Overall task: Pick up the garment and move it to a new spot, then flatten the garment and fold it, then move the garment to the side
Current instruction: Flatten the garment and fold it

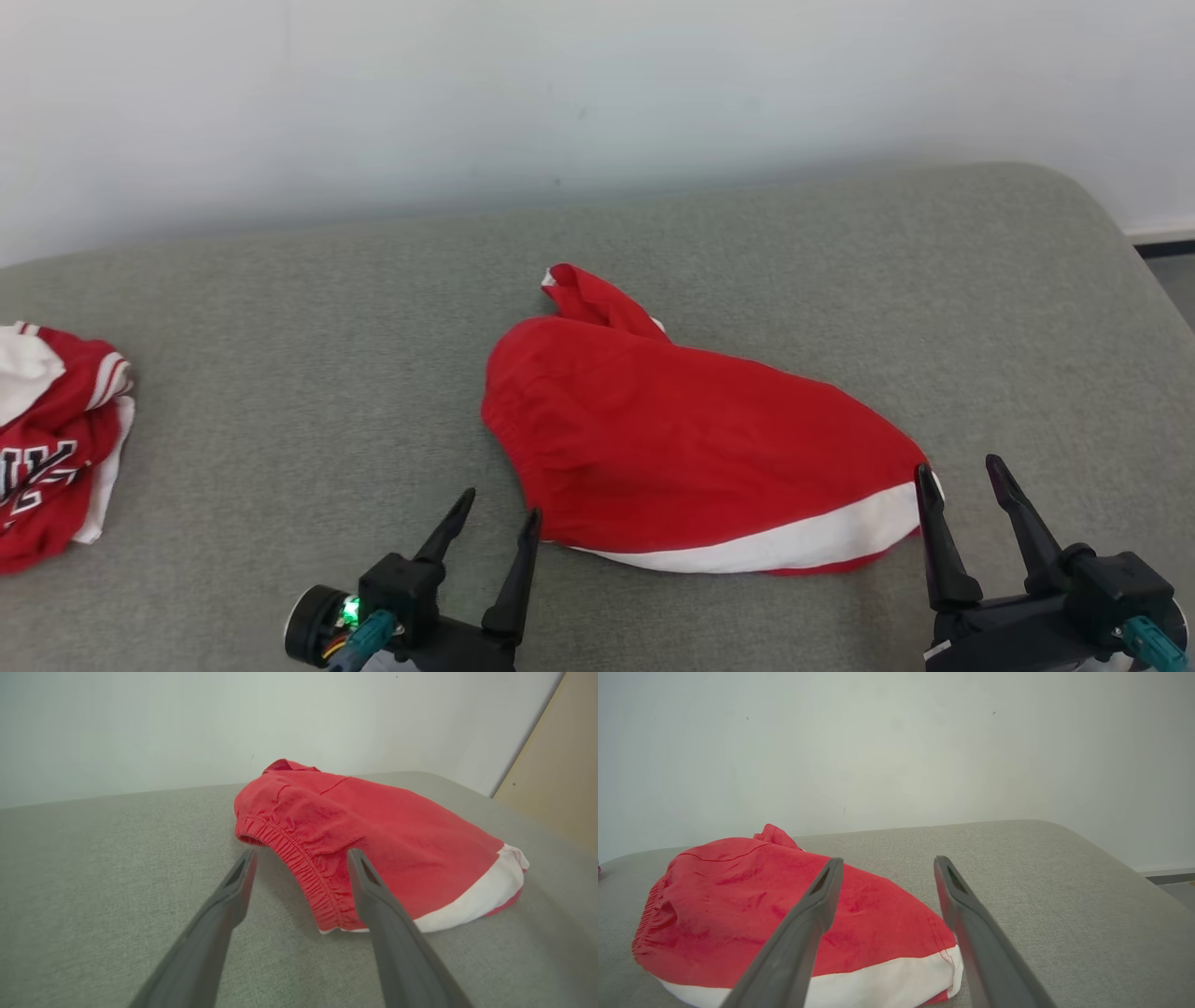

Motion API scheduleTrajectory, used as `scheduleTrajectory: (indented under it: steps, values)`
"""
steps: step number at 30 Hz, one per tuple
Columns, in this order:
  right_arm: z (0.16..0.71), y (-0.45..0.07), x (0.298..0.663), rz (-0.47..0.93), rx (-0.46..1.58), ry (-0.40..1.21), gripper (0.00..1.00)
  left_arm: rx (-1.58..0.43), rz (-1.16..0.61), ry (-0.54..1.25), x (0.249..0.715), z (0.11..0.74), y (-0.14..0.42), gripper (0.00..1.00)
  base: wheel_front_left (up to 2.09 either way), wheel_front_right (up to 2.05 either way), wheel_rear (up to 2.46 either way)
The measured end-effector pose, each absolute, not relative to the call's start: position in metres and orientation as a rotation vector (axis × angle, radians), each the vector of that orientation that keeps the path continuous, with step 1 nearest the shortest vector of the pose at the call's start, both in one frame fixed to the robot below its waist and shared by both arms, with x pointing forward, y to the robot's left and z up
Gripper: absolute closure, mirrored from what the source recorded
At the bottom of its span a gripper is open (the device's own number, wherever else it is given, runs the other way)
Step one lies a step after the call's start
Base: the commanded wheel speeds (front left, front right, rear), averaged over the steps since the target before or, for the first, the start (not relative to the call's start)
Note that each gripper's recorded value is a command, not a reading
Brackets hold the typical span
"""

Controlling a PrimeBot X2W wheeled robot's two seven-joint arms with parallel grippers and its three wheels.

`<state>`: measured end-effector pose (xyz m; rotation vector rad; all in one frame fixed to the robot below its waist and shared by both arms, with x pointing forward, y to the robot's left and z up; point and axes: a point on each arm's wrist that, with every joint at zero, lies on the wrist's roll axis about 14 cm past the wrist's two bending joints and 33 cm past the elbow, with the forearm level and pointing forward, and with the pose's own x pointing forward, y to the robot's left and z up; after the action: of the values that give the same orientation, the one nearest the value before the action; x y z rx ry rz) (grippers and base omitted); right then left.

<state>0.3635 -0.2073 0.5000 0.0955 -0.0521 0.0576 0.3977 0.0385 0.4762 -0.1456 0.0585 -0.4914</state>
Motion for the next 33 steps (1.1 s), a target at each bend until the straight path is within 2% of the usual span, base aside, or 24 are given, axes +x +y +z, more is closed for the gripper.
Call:
scheduleTrajectory:
  steps: [6,16,17,18,19,20,28,33]
  values:
    - [0.496,-0.216,0.363,0.026,0.1,-0.04,0.0,-0.129,-0.592,0.169,0.403,0.446,0.012,0.0,0.0,0.0,0.0]
    - [0.488,-0.23,0.361,-0.02,0.097,-0.014,0.0,-0.163,-0.609,0.275,0.417,0.418,-0.001,0.0,0.0,0.0,0.0]
    - [0.488,-0.23,0.361,-0.022,0.098,-0.014,0.0,-0.175,-0.61,0.275,0.418,0.419,-0.002,0.27,0.0,0.0,0.0]
    - [0.488,-0.23,0.362,-0.022,0.099,-0.015,0.0,-0.181,-0.614,0.278,0.416,0.419,-0.004,0.27,0.0,0.0,0.0]
    - [0.489,-0.229,0.362,-0.02,0.099,-0.017,0.0,-0.181,-0.618,0.278,0.415,0.42,-0.005,0.93,0.0,0.0,0.0]
    - [0.489,-0.229,0.363,-0.018,0.1,-0.02,0.0,-0.188,-0.615,0.274,0.416,0.422,-0.004,1.0,0.0,0.0,0.0]
    - [0.492,-0.215,0.369,0.021,0.113,-0.033,0.0,-0.229,-0.524,0.05,0.446,0.491,0.039,1.0,0.0,0.0,0.0]
    - [0.491,-0.199,0.372,0.06,0.133,-0.032,0.0,-0.203,-0.489,0.016,0.427,0.498,0.067,1.0,0.0,0.0,0.0]
